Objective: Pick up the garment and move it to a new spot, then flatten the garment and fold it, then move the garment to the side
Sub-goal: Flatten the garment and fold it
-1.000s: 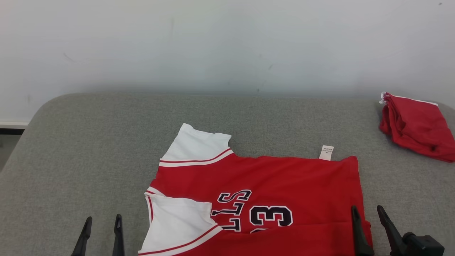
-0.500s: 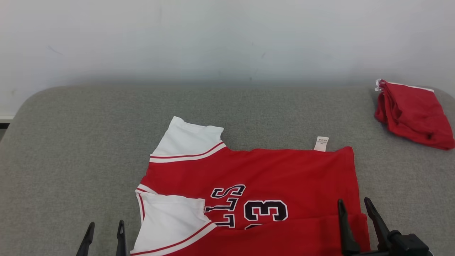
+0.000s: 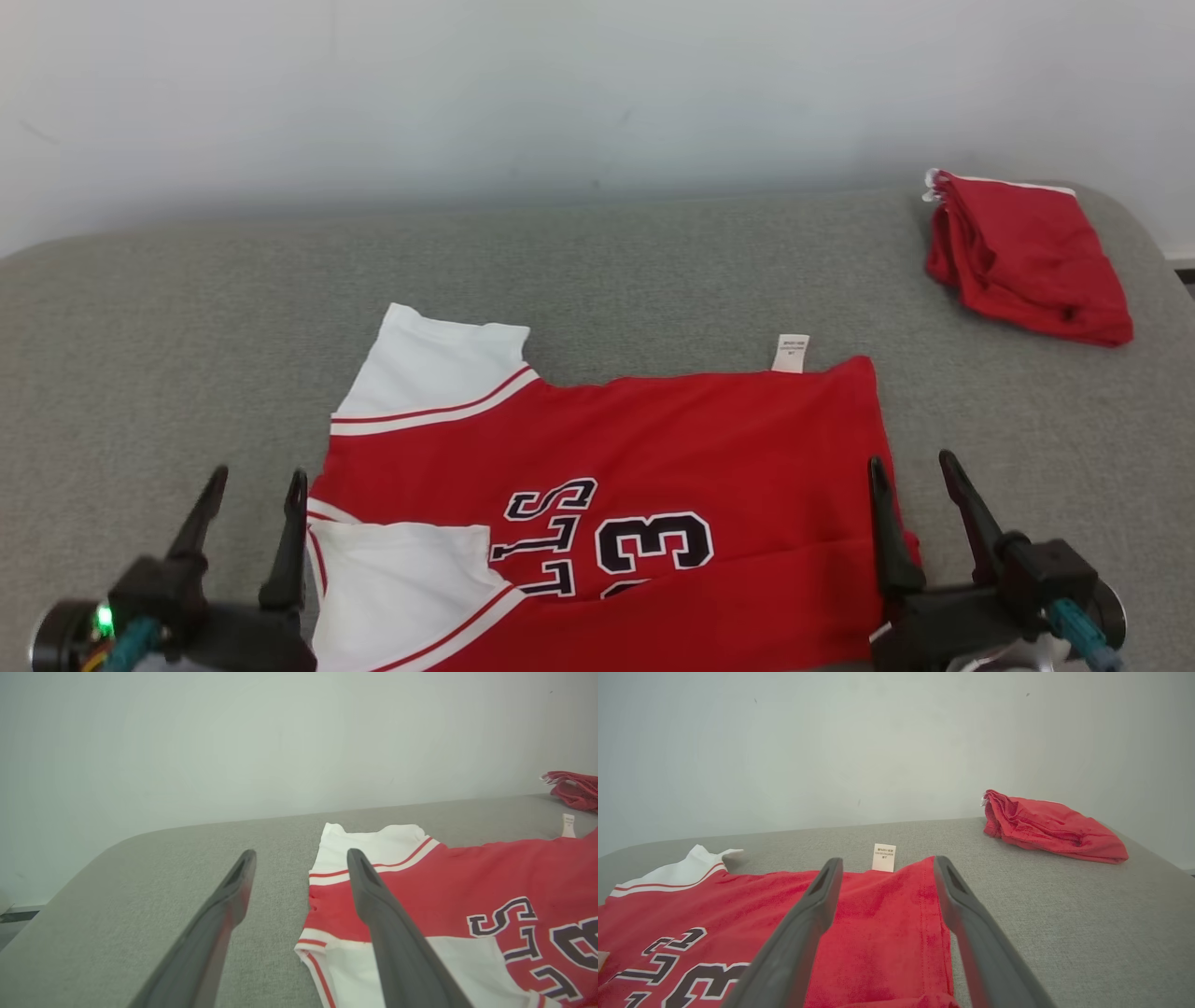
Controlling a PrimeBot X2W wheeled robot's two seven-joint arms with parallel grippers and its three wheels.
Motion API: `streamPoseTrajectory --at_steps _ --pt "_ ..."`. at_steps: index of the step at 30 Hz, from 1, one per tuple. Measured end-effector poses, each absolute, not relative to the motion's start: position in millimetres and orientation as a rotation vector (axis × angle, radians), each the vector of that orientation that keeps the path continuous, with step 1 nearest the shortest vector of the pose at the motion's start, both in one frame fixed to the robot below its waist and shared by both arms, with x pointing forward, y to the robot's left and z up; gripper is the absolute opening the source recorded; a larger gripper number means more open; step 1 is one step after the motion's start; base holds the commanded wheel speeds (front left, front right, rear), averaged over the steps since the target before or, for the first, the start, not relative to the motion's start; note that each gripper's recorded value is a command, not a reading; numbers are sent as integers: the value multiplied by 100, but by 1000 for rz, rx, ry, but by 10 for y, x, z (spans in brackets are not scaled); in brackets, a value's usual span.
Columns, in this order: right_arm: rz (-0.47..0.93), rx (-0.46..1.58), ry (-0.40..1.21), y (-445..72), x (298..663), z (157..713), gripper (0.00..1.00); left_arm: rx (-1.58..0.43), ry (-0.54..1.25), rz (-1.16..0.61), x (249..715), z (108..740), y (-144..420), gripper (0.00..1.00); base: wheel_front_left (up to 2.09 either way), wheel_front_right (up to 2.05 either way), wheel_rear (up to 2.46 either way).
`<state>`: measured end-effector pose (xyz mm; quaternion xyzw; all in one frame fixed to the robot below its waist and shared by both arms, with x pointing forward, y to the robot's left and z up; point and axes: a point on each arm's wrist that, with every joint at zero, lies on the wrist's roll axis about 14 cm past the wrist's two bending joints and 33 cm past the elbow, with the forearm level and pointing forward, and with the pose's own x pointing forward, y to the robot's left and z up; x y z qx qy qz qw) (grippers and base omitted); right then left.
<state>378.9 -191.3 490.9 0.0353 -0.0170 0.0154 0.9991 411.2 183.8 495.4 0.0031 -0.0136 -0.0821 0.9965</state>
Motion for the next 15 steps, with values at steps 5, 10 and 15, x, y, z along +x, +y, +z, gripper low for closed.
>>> streamPoseTrajectory --at_steps 5,10,15 --pt "7 44 -40 -2018 3939 4957 100 13 -38 -258 4547 5144 1719 100 0 0 0" --pt "-7 31 -30 -2096 4166 4968 100 -17 1 -325 4986 5322 1603 100 0 0 0" --pt "-24 19 -4 -2193 4376 4924 100 -44 140 -393 5293 5212 1469 100 0 0 0"
